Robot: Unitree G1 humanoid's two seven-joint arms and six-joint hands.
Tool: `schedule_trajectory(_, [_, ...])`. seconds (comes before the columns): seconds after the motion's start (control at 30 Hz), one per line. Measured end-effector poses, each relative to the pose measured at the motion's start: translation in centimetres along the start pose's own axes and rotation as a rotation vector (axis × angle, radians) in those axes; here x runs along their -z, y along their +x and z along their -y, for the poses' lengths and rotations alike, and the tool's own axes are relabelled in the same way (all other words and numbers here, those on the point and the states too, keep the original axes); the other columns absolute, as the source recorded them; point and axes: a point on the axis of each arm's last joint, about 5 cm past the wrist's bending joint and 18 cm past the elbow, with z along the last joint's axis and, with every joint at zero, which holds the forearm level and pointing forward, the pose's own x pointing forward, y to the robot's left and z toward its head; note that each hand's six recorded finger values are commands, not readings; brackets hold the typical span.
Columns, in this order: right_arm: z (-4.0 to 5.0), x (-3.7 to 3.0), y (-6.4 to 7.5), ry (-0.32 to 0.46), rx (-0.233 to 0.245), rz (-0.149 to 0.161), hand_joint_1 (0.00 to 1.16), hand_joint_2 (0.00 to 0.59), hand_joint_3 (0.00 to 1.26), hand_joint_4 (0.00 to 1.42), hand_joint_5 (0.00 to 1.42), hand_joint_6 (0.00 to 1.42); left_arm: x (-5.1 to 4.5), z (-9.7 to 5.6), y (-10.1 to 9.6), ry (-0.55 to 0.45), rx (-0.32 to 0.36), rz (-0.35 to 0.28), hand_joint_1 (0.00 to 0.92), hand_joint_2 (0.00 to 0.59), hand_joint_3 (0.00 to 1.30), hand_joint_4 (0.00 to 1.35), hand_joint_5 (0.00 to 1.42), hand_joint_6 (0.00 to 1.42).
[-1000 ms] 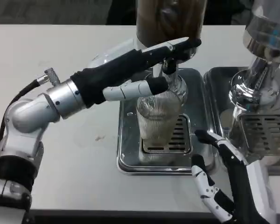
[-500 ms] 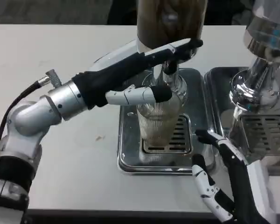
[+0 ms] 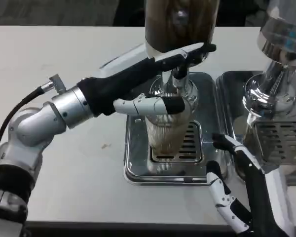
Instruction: Grasp the cup under the faucet to collect the drink, then remove the cup.
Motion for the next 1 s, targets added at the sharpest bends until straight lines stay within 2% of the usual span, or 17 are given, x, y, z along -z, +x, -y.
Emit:
schedule_trajectory(0.17, [0.07, -0.08, 0.1, 0.032, 0.011, 0.009, 0.44, 0.344, 0.13, 0.18, 0.2, 0.24, -0.03, 0.0, 0.1, 0.015, 0.002, -0.001, 0.0, 0.067, 0.09, 0.03, 0.11, 0.06])
schedule_trajectory(0.23, [0.22, -0.1, 0.2, 0.066, 0.017, 0.016, 0.48, 0.296, 0.07, 0.12, 0.14, 0.21, -0.05, 0.1, 0.1, 0.021, 0.002, 0.0, 0.0, 0.067, 0.09, 0.03, 0.11, 0.06])
schedule_trajectory(0.3, [0.28, -0.1, 0.3, 0.097, 0.003, 0.014, 0.53, 0.264, 0.04, 0.09, 0.09, 0.17, -0.04, 0.1, 0.0, 0.023, 0.0, 0.0, 0.0, 0.067, 0.09, 0.03, 0.11, 0.06])
schedule_trajectory(0.53, [0.47, -0.1, 1.3, 0.171, -0.088, 0.026, 0.57, 0.242, 0.02, 0.05, 0.04, 0.12, -0.03, 0.2, 0.0, 0.027, -0.006, 0.001, 0.0, 0.066, 0.1, 0.03, 0.11, 0.06])
schedule_trajectory(0.73, [0.59, 0.21, 1.7, 0.188, -0.122, 0.017, 0.57, 0.242, 0.0, 0.03, 0.01, 0.08, -0.03, 0.1, 0.0, 0.031, -0.005, 0.002, 0.0, 0.068, 0.1, 0.03, 0.11, 0.06])
schedule_trajectory(1.0, [0.71, 0.67, 2.6, 0.206, -0.135, 0.001, 0.57, 0.242, 0.0, 0.01, 0.0, 0.04, -0.04, 0.1, -0.1, 0.036, -0.003, 0.002, 0.0, 0.083, 0.1, 0.03, 0.11, 0.06])
